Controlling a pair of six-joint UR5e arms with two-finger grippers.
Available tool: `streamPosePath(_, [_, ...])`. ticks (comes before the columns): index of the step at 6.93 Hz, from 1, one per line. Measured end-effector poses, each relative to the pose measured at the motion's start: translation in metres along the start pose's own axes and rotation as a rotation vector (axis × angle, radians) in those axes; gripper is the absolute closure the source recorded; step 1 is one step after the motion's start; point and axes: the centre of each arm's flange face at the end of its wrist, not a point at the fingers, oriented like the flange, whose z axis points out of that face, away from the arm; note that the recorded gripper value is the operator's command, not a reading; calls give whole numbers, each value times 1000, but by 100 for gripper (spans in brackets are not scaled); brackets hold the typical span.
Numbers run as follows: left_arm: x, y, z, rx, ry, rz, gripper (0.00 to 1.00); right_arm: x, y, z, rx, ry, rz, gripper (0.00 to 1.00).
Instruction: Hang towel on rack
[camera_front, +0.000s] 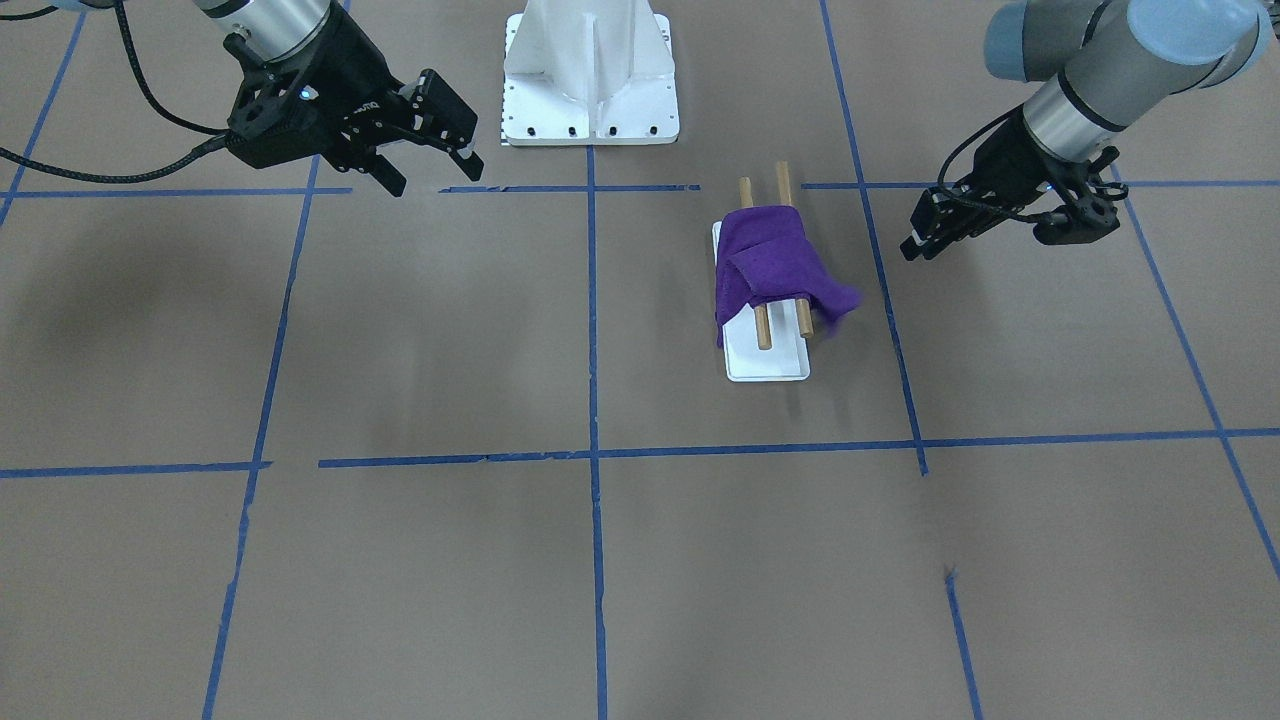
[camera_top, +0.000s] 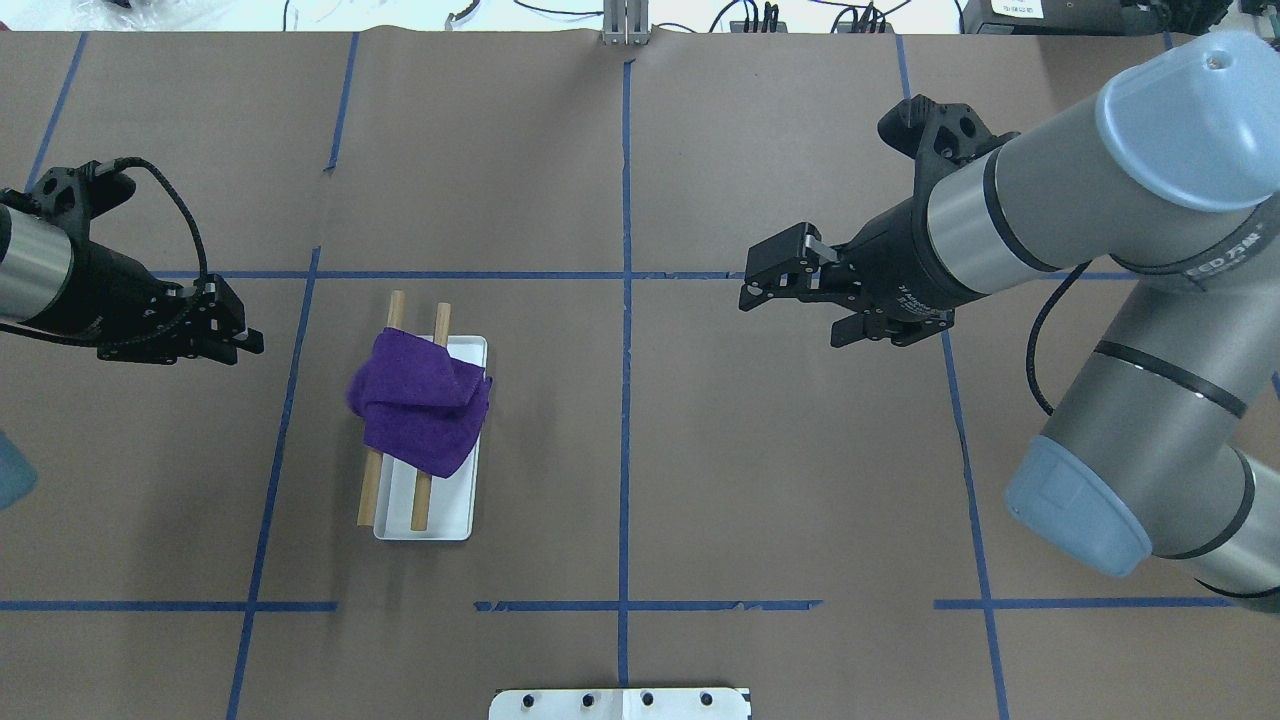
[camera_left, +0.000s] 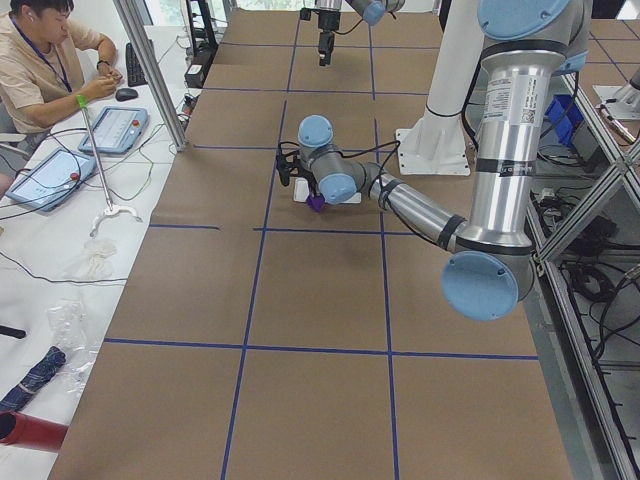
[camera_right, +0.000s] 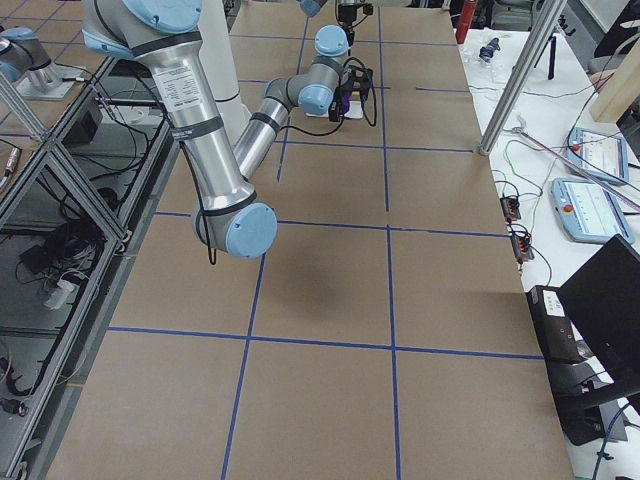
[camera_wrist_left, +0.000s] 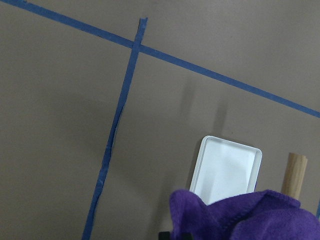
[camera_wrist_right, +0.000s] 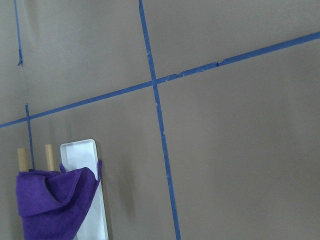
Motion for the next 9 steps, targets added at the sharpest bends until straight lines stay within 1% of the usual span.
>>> streamPosePath(1, [3,-2,1,1,2,-4,16,1,-1,-2,4,-1,1,0])
streamPosePath(2, [2,-3,0,5,1,-5,11,5,-6,-6,12,1,9,0])
streamPosePath(3, [-1,-4,-1,10,-2,4,9,24,-18,-15,25,20,39,0])
streamPosePath(4, [-11,-11,-3,23,-14,48,8,62,-37,-25,45,65,78,0])
streamPosePath(5, [-35,-27,-9,48,-44,138,8,117,-59,-39,68,132,73,0])
streamPosePath(6, [-71,-51,-24,83,-86,249,1,182,-78,-58,82,210,3,0])
streamPosePath(7, [-115,-76,-49,124,-135,356,0,250,-94,-82,79,283,-85,0])
streamPosePath(8, [-166,-100,-79,160,-194,462,0,316,-107,-109,62,339,-169,0])
streamPosePath(9, [-213,-119,-103,179,-249,552,0,378,-119,-133,33,384,-249,0])
